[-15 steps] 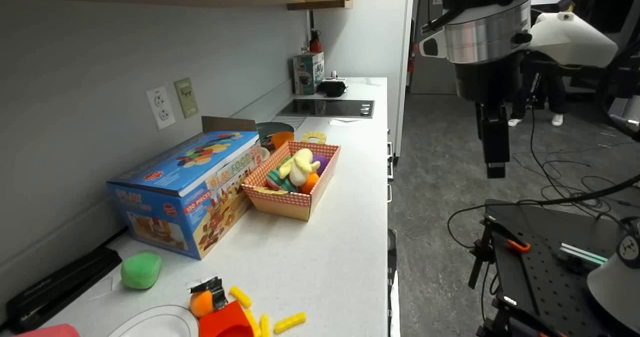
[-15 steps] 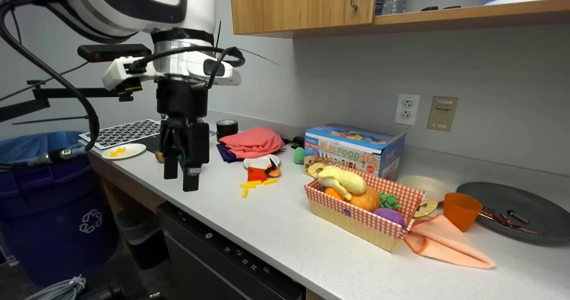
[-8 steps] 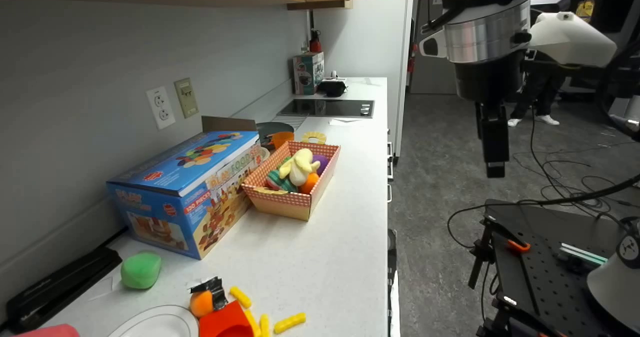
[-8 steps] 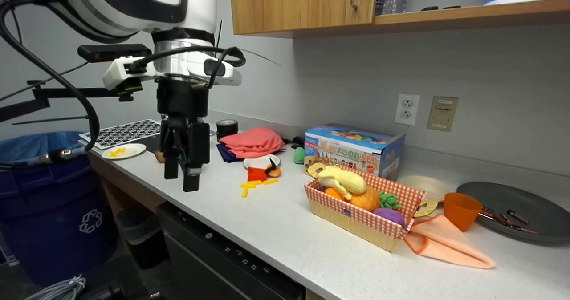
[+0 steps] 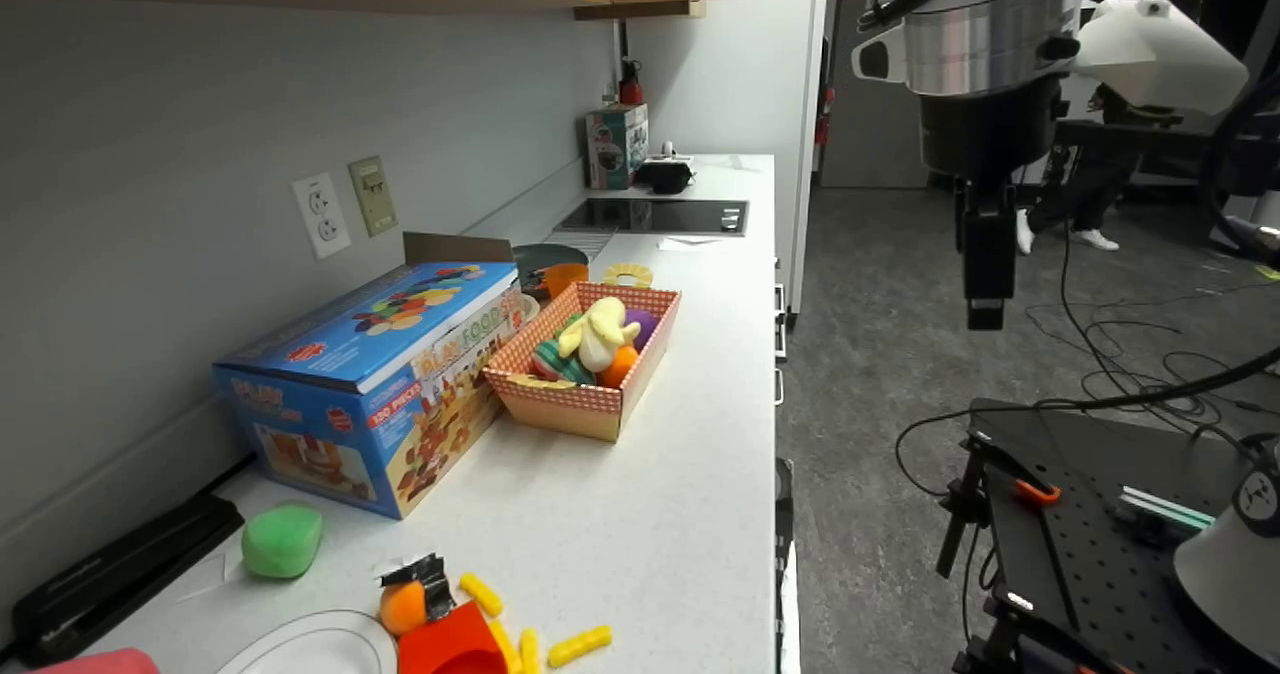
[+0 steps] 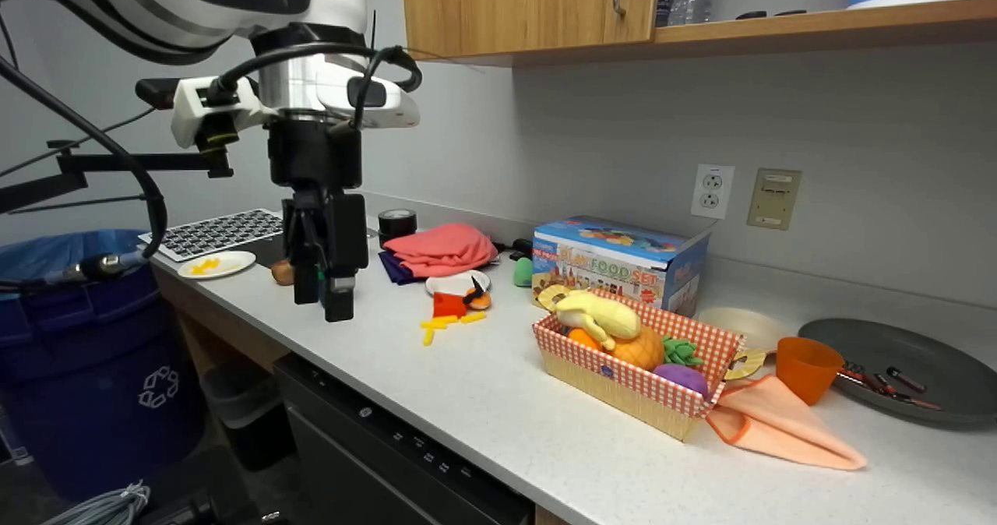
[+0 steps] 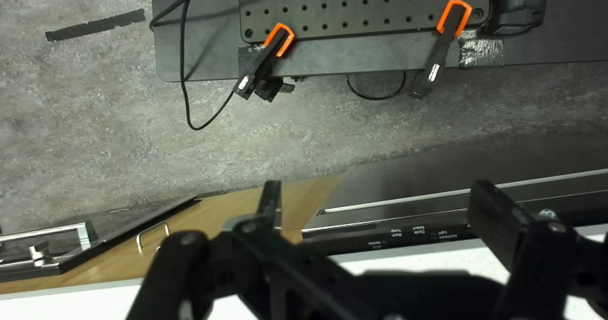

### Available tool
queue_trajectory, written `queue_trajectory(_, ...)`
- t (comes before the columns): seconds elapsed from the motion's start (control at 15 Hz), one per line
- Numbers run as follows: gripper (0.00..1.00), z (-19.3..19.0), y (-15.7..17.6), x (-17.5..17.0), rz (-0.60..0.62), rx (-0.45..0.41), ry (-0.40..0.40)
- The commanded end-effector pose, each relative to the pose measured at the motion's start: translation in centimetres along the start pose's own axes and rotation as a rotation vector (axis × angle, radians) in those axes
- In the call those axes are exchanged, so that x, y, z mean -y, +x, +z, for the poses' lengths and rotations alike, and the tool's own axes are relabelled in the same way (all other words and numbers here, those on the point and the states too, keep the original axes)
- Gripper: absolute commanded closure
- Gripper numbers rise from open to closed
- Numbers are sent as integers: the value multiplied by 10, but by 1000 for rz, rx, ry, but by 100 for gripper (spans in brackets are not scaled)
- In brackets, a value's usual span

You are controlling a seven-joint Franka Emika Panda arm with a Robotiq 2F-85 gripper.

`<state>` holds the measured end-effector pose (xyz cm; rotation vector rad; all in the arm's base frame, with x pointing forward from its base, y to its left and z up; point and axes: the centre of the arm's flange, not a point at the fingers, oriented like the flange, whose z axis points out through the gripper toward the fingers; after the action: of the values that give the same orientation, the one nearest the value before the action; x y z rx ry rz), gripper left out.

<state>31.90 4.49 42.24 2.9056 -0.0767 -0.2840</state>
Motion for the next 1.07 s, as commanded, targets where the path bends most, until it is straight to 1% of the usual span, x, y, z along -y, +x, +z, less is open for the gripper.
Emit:
queue_trajectory(0.0,0,-1,-1,0,3,-4,-3)
queue_trajectory(0.13,0,-1,-2,-1,5,-8,-4)
queue_trajectory(0.2,0,-3,-1,-3,-13,-10,18)
queue_trajectory(0.33,0,-13,-7,-14,2,-37,34)
queue_trajectory(0.67,0,-51,-40,-61,112,-165,82)
queue_trajectory(0.87,0,-70,-57,-90,211,-256,104)
queue_trajectory(1.0,0,-78,-71,-104,278,-307,143)
